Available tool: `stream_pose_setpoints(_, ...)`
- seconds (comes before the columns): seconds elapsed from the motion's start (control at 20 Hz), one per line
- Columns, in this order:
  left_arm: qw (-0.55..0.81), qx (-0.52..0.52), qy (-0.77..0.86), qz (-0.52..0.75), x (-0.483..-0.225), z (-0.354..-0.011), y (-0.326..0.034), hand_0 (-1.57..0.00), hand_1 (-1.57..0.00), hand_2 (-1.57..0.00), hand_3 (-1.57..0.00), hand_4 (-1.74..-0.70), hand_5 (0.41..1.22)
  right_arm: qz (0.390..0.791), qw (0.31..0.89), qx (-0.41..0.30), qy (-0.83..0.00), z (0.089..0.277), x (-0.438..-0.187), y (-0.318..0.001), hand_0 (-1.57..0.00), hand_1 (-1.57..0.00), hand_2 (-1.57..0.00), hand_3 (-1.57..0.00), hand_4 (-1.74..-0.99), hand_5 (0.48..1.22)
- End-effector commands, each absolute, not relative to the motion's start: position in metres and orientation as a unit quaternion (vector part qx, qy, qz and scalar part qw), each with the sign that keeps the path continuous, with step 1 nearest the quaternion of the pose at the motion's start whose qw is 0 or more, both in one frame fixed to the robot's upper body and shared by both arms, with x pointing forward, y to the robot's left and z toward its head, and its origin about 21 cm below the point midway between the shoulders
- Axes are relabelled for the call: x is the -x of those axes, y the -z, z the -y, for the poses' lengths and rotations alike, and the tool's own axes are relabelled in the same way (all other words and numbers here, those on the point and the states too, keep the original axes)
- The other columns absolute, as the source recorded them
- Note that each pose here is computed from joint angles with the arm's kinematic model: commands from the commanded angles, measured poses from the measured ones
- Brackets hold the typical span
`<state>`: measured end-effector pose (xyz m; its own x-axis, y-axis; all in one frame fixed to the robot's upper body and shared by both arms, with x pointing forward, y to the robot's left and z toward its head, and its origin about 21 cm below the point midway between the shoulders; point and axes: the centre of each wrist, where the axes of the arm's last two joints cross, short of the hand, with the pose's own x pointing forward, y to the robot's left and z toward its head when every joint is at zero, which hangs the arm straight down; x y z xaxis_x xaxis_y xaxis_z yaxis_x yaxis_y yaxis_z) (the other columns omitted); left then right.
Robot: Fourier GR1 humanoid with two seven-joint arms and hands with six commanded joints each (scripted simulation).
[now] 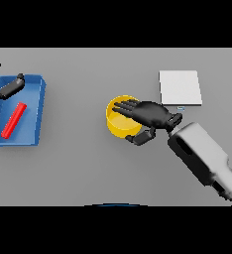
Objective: Pick up the red beaker and tilt it to pour out 1 green nut into yellow bowl. Pick up the yellow bowl and place it on the metallic measuring scale.
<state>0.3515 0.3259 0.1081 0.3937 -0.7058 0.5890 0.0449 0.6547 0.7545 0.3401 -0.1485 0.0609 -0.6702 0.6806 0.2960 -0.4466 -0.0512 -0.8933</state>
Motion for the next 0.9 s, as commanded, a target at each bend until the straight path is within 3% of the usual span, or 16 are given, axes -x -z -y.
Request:
stream_pose_setpoints(0.0, 0.762, -0.333, 0.248, 0.497, -0.351, -0.324, -0.11, 0.0, 0.0, 0.0, 0.0, -0.79, 0.732, 0.558, 0.391, 0.101, -0.725, 0.148, -0.342, -0.059, 0.0, 0.0, 0.0, 0.0, -1.25, 0.681)
stream_pose_setpoints(0.4, 0.764, -0.338, 0.244, 0.492, -0.351, -0.33, -0.11, 0.0, 0.0, 0.0, 0.0, -0.8, 0.736, 0.503, 0.384, 0.096, -0.769, 0.137, -0.349, -0.05, 0.0, 0.0, 0.0, 0.0, -1.306, 0.681)
stream_pose_setpoints(0.6, 0.764, -0.338, 0.245, 0.492, -0.352, -0.329, -0.11, 0.0, 0.0, 0.0, 0.0, -0.79, 0.729, 0.489, 0.378, 0.104, -0.779, 0.126, -0.352, -0.05, 0.0, 0.0, 0.0, -0.01, -1.308, 0.729)
stream_pose_setpoints(0.7, 0.759, -0.338, 0.247, 0.499, -0.349, -0.328, -0.113, 0.0, 0.0, 0.0, 0.0, -0.79, 0.725, 0.477, 0.382, 0.115, -0.783, 0.125, -0.351, -0.046, -0.02, -0.04, -0.07, -0.09, -1.339, 0.784)
stream_pose_setpoints(0.75, 0.758, -0.337, 0.246, 0.501, -0.348, -0.329, -0.114, 0.0, 0.0, 0.0, 0.0, -0.79, 0.723, 0.473, 0.376, 0.113, -0.788, 0.124, -0.35, -0.046, -0.09, -0.11, -0.13, -0.16, -1.362, 0.82)
stream_pose_setpoints(0.85, 0.76, -0.337, 0.243, 0.5, -0.351, -0.33, -0.117, 0.0, 0.0, 0.0, 0.0, -0.79, 0.723, 0.474, 0.367, 0.107, -0.793, 0.125, -0.351, -0.045, -0.51, -0.44, -0.39, -0.36, -1.425, 0.964)
